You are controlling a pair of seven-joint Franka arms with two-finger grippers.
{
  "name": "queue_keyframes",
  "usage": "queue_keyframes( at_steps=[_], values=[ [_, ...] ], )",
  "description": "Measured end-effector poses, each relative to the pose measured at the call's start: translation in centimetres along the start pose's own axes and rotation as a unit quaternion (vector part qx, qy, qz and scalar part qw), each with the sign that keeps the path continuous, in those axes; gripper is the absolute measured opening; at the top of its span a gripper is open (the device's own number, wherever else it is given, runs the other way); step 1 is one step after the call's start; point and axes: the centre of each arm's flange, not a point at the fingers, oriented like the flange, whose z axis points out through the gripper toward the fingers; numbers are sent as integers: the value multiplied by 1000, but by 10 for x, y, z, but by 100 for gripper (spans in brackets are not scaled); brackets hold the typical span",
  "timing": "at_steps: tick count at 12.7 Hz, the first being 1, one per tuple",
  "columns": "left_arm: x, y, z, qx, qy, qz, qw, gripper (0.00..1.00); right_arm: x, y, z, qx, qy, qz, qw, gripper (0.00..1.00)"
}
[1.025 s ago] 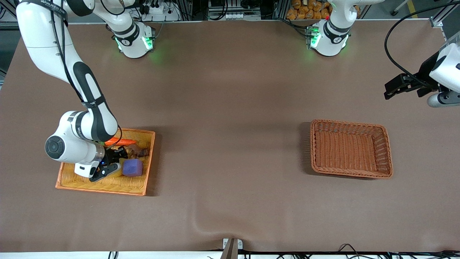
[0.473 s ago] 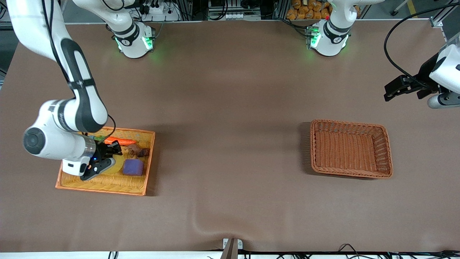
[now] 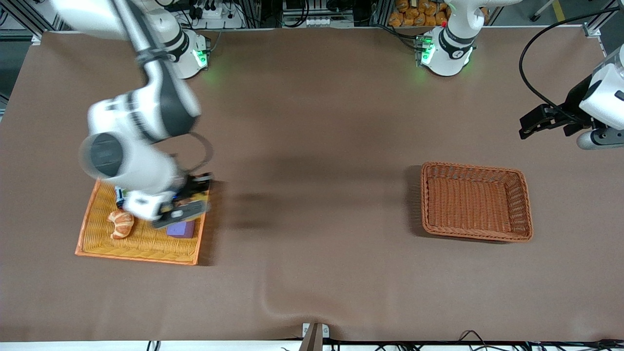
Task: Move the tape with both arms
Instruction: 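Lift the tape roll and carry it to the table middle, then set the tape down with the right gripper while the left gripper approaches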
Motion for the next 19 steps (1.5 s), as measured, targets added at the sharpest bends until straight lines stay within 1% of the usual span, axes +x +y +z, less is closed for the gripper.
queue_keyframes(
  at_steps=[1, 3, 5, 6, 7, 9, 12, 14, 15, 16, 17, 19],
  values=[
    [0, 0, 1, 0, -1, 0, 1000, 100, 3, -46, 18, -2, 10, 12, 1000, 23],
    [0, 0, 2, 0, -2, 0, 1000, 100, 8, -117, 61, 3, 42, 37, 998, 23],
    [0, 1, 3, 0, -3, 1, 1000, 100, 11, -168, 105, 18, 70, 62, 995, 23],
    [0, 1, 3, 0, -3, 1, 1000, 100, 12, -189, 125, 24, 79, 75, 994, 23],
    [0, 1, 3, 0, -3, 1, 1000, 100, 14, -207, 140, 28, 82, 89, 992, 23],
    [0, 3, 4, 1, -4, 3, 1000, 100, 15, -237, 165, 31, 79, 116, 990, 23],
    [6, 15, 17, 0, -5, 13, 1000, 100, 14, -260, 187, 36, 77, 142, 986, 23],
    [15, 26, 34, -1, -8, 21, 1000, 100, 17, -263, 196, 52, 91, 162, 981, 23],
    [19, 28, 42, -1, -11, 22, 1000, 100, 17, -265, 204, 55, 91, 166, 980, 27],
    [23, 27, 48, -1, -13, 22, 1000, 100, 17, -266, 210, 55, 91, 167, 980, 27],
    [25, 27, 51, -2, -13, 21, 1000, 100, 16, -267, 212, 53, 88, 167, 980, 35],
    [27, 29, 54, -2, -12, 22, 1000, 100, 17, -263, 200, 34, 69, 168, 983, 58]
  ],
)
